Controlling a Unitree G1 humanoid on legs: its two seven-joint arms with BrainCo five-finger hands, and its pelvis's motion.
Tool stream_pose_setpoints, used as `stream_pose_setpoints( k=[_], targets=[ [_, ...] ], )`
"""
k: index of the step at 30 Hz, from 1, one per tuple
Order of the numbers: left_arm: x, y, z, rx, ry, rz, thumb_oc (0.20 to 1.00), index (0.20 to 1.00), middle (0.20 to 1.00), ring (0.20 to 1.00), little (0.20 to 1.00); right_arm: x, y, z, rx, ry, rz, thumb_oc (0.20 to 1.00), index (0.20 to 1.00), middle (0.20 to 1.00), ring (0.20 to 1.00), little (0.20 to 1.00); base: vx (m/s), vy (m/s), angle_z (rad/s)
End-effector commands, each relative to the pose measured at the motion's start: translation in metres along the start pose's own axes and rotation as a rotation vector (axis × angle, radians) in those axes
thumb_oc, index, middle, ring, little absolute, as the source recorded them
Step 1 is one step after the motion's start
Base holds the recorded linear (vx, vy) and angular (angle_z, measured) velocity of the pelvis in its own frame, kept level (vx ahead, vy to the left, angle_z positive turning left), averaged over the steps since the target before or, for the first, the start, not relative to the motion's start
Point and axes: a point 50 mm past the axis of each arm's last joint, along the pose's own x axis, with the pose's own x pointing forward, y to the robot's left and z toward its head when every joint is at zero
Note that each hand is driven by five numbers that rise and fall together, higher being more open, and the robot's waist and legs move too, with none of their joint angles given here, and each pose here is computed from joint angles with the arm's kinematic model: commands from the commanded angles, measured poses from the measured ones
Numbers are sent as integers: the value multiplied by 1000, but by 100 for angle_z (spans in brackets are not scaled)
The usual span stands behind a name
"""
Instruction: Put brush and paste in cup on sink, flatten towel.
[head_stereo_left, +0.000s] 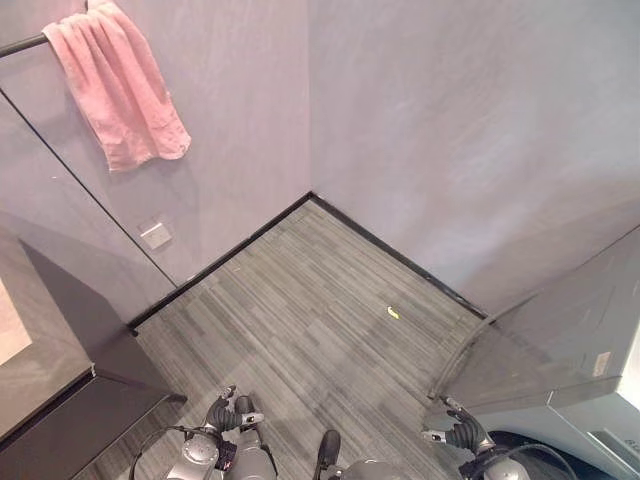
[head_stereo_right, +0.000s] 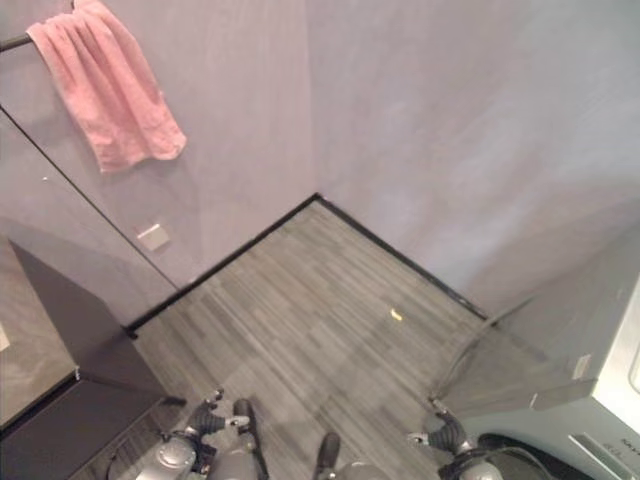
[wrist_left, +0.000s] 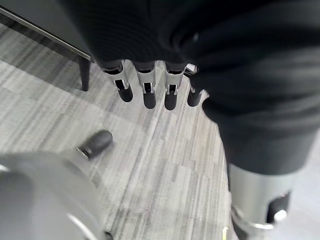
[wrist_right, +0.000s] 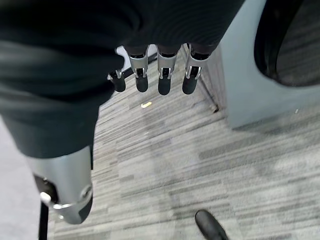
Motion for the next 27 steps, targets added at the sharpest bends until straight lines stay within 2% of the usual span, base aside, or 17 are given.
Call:
stream_pose_setpoints(
  k=[1,10,16,27],
  targets=[
    [1,17,4,3,-32,63,1000,1000,1000,1000,1000,-6,-9,0,-9,-28,-29,1000,1000,1000,1000,1000,257,153,3],
    [0,27,8,15,-57,85,1000,1000,1000,1000,1000,-5,11,-8,7,23,37,1000,1000,1000,1000,1000,187,188,4],
    [0,34,24,74,-140,79,1000,1000,1000,1000,1000,4,16,11,-13,-42,63,1000,1000,1000,1000,1000,134,230,17],
    [-2,39,29,133,-176,59,1000,1000,1000,1000,1000,8,16,43,-36,-178,81,1000,1000,1000,1000,1000,153,175,46]
  ],
)
